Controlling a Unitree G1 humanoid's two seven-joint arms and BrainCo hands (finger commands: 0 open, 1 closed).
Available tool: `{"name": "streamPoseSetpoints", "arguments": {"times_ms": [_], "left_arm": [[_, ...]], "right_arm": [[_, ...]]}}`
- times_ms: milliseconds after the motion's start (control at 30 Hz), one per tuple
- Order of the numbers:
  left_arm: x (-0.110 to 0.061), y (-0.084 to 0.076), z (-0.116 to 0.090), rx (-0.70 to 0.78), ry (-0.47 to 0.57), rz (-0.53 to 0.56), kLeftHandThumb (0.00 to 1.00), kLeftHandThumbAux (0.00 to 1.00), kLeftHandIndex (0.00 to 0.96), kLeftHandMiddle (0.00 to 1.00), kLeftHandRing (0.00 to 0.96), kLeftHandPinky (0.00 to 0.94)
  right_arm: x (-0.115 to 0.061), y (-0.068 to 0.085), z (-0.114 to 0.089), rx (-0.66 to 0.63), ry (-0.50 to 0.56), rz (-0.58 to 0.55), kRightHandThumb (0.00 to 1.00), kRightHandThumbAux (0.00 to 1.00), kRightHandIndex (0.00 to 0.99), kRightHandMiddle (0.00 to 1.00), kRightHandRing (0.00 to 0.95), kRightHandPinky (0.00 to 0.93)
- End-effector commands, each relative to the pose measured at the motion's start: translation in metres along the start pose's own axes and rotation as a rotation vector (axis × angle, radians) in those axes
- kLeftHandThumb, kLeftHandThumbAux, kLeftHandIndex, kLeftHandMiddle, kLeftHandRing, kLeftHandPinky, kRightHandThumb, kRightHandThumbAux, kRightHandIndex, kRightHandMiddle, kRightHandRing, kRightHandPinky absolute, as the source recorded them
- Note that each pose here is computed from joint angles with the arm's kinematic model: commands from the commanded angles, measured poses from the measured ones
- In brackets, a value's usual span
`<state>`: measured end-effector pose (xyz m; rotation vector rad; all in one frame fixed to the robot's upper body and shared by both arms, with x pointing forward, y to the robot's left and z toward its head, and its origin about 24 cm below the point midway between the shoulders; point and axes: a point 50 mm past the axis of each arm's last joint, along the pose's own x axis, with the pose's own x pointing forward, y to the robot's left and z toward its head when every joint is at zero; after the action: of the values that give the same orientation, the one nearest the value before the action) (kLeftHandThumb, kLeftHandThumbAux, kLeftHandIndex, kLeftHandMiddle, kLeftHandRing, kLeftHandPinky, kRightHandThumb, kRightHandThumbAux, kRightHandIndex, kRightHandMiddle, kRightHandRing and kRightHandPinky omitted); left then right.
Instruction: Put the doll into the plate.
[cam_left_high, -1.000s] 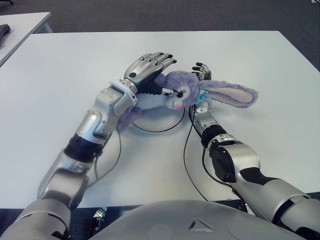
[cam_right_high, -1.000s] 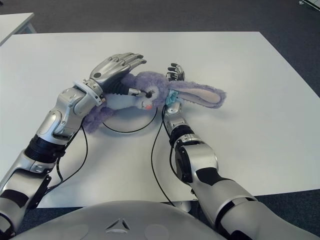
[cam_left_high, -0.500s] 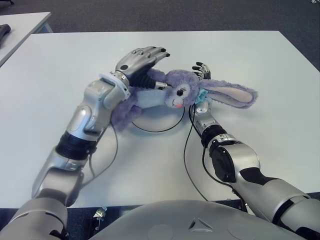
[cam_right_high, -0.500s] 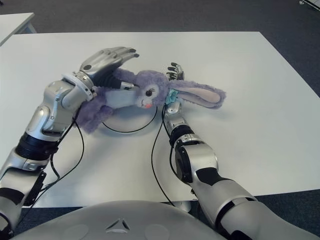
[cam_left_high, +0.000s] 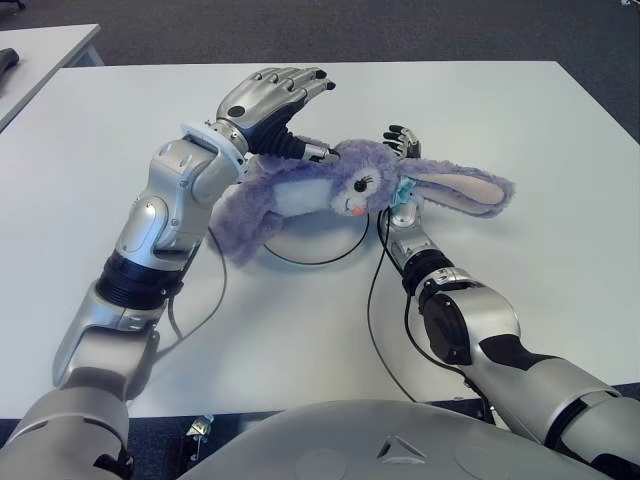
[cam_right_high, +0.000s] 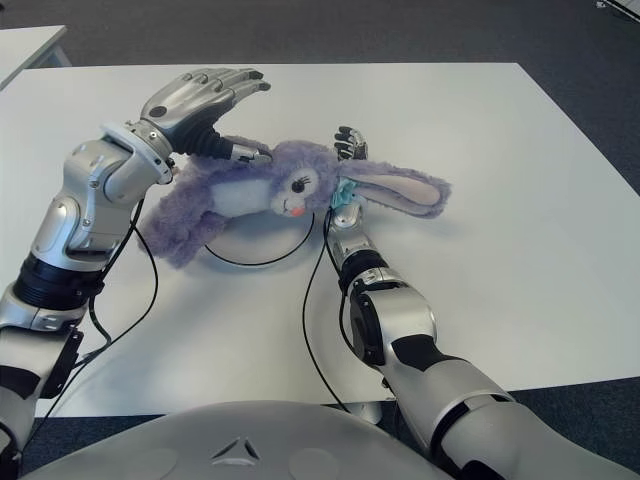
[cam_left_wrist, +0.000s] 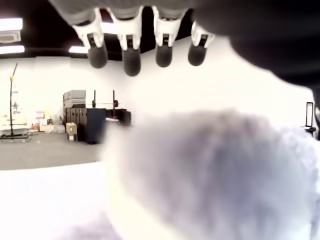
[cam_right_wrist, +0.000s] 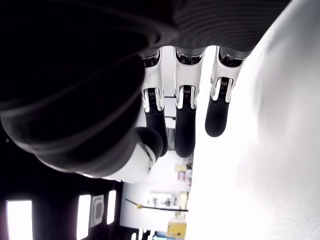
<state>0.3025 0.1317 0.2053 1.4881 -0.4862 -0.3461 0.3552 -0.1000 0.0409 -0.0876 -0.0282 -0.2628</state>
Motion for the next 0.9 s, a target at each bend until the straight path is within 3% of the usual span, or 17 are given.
{"name": "streamPoseSetpoints", "arguments": {"times_ms": [33,267,900], "left_arm": [[0.005,0.015,-0.012,0.023,0.053,-0.006,0.0,0.243,0.0,0.053,0.37,0.0],[0.008,0.024,-0.017,0.02,0.071,0.011,0.0,0.241,0.0,0.049,0.424,0.0],[0.018,0.041,-0.047,-0.019,0.107,0.095,0.0,0.277,0.0,0.058,0.175,0.0]], "right_arm": [[-0.087,0.001,-0.106,-0.078,0.494,0.045,0.704,0.888,0.241,0.301,0.275,0.236],[-0.087,0.001,-0.107,-0.079,0.497,0.045,0.674,0.892,0.243,0.295,0.264,0.231],[-0.087,0.002,-0.107,-0.063,0.501,0.047,0.656,0.891,0.237,0.294,0.273,0.259]]}}
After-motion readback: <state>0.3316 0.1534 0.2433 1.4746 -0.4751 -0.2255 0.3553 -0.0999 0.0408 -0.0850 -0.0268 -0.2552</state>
